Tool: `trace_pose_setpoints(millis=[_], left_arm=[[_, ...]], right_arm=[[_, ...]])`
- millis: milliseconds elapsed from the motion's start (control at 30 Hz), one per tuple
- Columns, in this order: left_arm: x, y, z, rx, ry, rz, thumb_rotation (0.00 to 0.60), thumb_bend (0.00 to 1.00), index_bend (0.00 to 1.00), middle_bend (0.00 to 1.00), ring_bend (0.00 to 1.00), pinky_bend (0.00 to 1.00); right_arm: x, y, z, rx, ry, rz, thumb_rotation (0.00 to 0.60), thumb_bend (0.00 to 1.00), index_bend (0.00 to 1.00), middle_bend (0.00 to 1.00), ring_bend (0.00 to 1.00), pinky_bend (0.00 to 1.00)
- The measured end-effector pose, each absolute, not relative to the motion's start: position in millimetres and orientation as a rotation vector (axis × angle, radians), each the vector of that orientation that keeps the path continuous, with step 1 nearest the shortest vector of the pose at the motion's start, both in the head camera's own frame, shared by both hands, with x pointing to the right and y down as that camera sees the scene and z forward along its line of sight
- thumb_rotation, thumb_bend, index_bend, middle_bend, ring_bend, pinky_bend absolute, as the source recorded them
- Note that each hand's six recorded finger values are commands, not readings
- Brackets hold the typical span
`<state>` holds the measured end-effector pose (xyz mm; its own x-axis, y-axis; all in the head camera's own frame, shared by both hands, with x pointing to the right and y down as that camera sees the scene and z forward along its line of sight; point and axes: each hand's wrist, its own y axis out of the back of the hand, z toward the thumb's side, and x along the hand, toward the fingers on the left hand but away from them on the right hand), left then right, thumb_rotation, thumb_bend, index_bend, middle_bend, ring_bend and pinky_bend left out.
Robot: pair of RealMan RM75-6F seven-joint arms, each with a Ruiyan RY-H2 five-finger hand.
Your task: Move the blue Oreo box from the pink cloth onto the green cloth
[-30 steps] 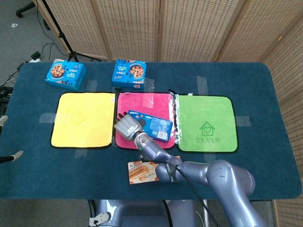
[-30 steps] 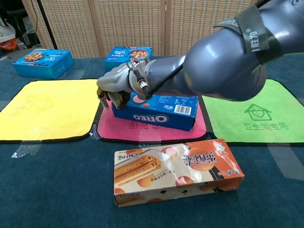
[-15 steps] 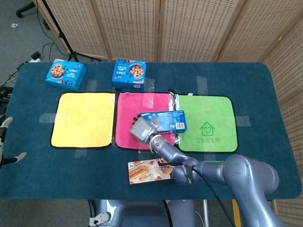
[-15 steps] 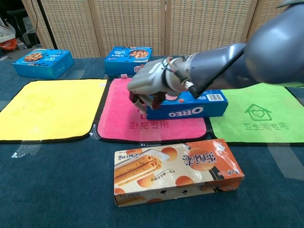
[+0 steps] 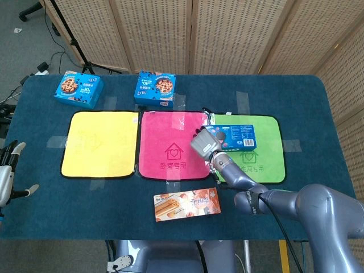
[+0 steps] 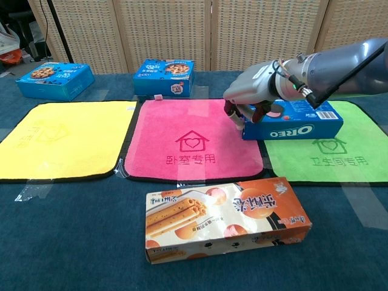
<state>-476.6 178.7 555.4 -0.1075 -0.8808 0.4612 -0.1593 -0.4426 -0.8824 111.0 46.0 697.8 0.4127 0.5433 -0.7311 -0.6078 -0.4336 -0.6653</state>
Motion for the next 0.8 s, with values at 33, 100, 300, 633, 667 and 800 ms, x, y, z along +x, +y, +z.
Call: trace_pose_setpoints(millis=[33,100,300,633,667,800], left_arm=[[-476.1,178.8,555.4,-1.587,1.155,-1.602,0.6,0.0,0.0,0.0,0.0,0.0],[-475.2,179.1,555.3,-1.588,1.153,-1.599,0.6,0.0,0.0,0.0,0.0,0.0],[-472.4,180.3,555.3,-1.592,1.147,-1.594,0.6,0.0,0.0,0.0,0.0,0.0],[-466.5,184.8,548.9,-1.615,1.147,-1.553,0.6,0.0,0.0,0.0,0.0,0.0],[-466.6,185.2,548.1,-1.619,1.148,-1.548,0.6,0.0,0.0,0.0,0.0,0.0],[-467.3,187.4,544.9,-1.634,1.154,-1.529,0.6,0.0,0.0,0.0,0.0,0.0]], right_arm=[[115.8,44.6,698.7,-1.552,0.058,1.307,0.6,1.0,0.41,0.31,0.18,0.21],[124.2,42.4,699.7,-1.55,0.056,1.332,0.6,1.0,0.41,0.31,0.18,0.21],[139.0,42.2,694.3,-1.565,0.044,1.342,0.6,1.0,0.41,0.31,0.18,0.21],[145.2,43.6,653.1,-1.666,-0.114,1.255,0.6,1.0,0.2,0.24,0.18,0.22],[145.6,45.2,645.8,-1.687,-0.152,1.23,0.6,0.99,0.16,0.22,0.16,0.22],[158.0,44.3,605.7,-1.716,-0.376,1.061,0.6,0.21,0.02,0.01,0.01,0.18]])
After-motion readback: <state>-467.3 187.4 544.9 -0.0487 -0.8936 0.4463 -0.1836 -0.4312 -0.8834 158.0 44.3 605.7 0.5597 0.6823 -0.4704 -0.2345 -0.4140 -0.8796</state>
